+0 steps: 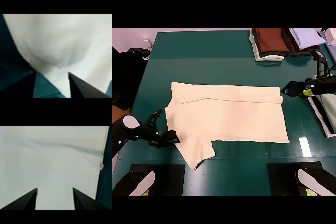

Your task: Fold the shirts.

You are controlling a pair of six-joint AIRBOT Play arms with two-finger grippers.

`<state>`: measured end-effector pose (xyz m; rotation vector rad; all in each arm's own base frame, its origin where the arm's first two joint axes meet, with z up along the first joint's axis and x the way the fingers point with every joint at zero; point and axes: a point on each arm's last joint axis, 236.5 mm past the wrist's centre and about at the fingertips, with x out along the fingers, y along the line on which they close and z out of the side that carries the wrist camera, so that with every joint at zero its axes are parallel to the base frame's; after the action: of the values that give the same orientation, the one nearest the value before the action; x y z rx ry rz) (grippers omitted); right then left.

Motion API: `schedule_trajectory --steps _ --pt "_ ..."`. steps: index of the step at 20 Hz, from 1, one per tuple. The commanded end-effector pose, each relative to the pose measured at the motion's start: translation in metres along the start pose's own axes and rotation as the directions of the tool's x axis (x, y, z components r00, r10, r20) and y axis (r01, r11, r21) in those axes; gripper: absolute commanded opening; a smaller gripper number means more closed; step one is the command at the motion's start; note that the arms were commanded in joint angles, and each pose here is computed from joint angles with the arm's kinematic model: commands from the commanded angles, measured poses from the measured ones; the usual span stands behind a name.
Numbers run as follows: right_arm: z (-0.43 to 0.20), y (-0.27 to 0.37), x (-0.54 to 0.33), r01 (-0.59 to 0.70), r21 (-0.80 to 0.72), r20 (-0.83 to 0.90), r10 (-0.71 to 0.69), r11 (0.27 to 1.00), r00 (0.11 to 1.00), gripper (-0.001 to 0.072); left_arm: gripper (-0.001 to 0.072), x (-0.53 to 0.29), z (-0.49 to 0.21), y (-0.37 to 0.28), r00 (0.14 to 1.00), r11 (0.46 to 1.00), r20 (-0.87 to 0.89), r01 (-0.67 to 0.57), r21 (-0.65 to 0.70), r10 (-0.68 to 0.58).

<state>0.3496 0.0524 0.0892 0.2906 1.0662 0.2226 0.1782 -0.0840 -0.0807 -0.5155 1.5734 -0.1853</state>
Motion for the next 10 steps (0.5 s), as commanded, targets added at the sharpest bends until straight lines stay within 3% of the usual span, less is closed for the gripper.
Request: schedule_trajectory --steps 1,3,4,5,10 --pt "0.001 0.004 -0.009 -0.002 -0.01 0.026 0.002 1.0 1.0 0.0497 0.0473 0.011 0.006 -0.018 0.993 0.995 0.055 0.102 -0.009 -0.102" --pt "0.0 0.006 -0.015 0.0 -0.017 0.035 0.001 1.0 0.999 0.0497 0.0245 0.01 0.009 -0.018 0.993 0.995 0.066 0.103 -0.006 -0.102" --pt "-0.006 0.004 -0.018 0.005 -0.018 0.016 -0.005 1.0 1.0 0.0497 0.0091 0.008 0.01 -0.019 0.992 0.995 0.069 0.103 0.002 -0.103" --pt "-0.015 0.0 -0.019 0.008 -0.014 -0.016 -0.008 1.0 1.0 0.0497 0.0023 0.004 0.013 -0.022 0.992 0.994 0.073 0.104 0.026 -0.106" --pt "-0.117 -0.063 -0.006 0.073 0.201 -0.283 -0.013 0.977 0.959 0.0501 0.0021 -0.022 0.027 -0.039 0.988 0.987 0.094 0.11 0.117 -0.122"
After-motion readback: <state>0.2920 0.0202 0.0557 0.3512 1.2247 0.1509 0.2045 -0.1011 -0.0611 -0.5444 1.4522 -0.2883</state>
